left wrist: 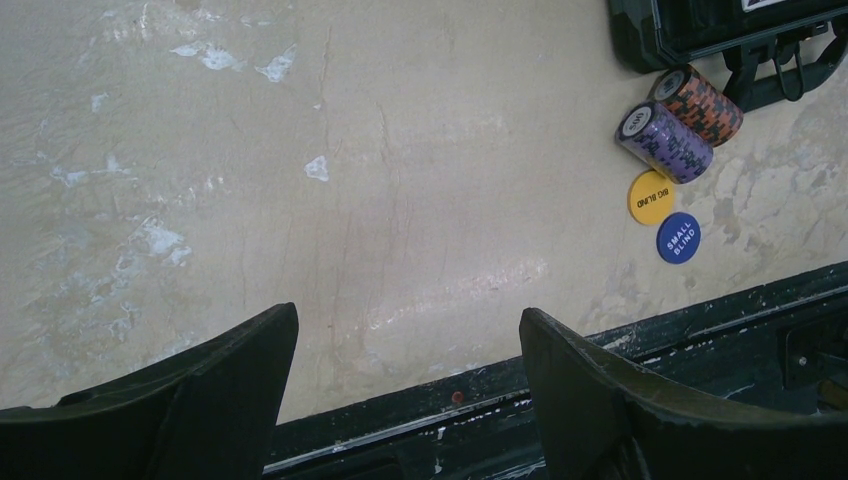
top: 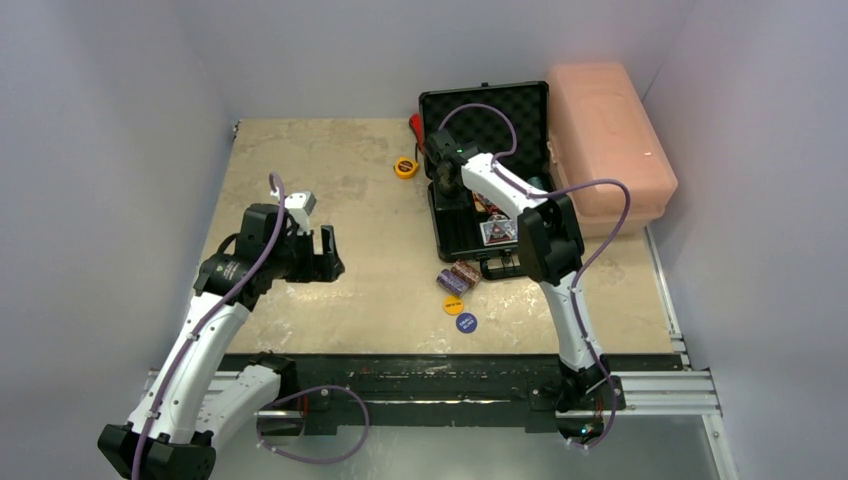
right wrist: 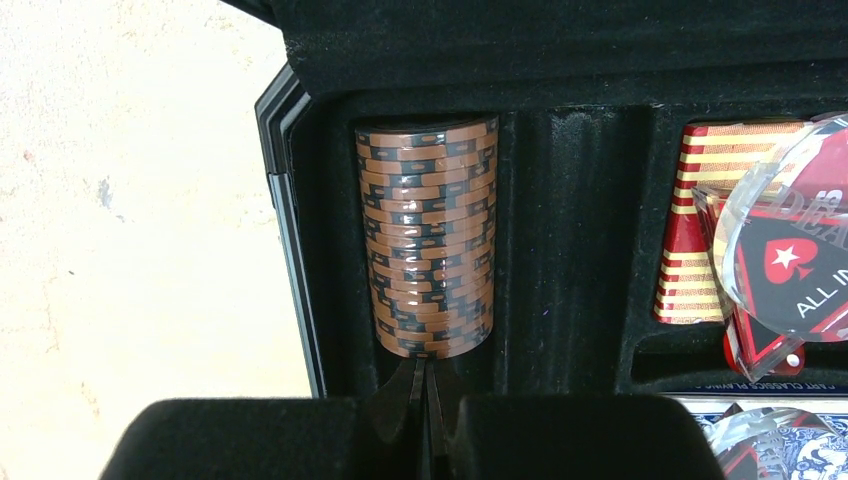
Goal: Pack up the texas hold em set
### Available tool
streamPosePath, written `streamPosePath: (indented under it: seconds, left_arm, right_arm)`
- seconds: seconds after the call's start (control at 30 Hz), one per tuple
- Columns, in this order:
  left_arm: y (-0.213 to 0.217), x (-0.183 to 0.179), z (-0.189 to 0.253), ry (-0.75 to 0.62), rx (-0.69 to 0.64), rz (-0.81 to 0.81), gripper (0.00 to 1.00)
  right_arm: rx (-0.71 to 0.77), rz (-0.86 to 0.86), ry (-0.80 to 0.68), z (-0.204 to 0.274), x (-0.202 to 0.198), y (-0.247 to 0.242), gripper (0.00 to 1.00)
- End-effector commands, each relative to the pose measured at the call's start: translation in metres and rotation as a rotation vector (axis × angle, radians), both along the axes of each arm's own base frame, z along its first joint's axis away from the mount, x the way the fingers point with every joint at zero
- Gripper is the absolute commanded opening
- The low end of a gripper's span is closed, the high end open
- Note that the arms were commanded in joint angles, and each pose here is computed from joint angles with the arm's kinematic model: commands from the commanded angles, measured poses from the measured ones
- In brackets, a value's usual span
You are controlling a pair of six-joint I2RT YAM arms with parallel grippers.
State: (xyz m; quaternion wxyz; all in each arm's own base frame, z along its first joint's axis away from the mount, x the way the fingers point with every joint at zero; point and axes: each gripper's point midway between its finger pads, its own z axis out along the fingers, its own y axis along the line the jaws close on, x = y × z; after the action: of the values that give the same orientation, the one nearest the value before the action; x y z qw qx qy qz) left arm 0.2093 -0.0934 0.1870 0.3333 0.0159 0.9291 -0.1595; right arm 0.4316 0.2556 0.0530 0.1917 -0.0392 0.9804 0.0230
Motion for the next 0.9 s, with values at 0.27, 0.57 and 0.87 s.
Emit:
streamPosePath:
  seconds: [0.27, 0.57, 0.87]
  left_arm:
    - [-0.005, 0.002, 0.0, -0.008, -0.011, -0.021, 0.81]
    - [-0.004, 0.003, -0.001, -0.003, -0.007, -0.019, 0.81]
    - [-0.004, 0.003, -0.001, -0.003, -0.003, -0.017, 0.81]
  right_arm:
    - [0.075, -0.022, -0.167, 0.039, 0.052, 0.008, 0.04]
    - [0.096, -0.035, -0.194, 0.049, 0.067, 0.008, 0.05]
    - [0.141, -0.025, -0.239, 0.076, 0.076, 0.011, 0.16]
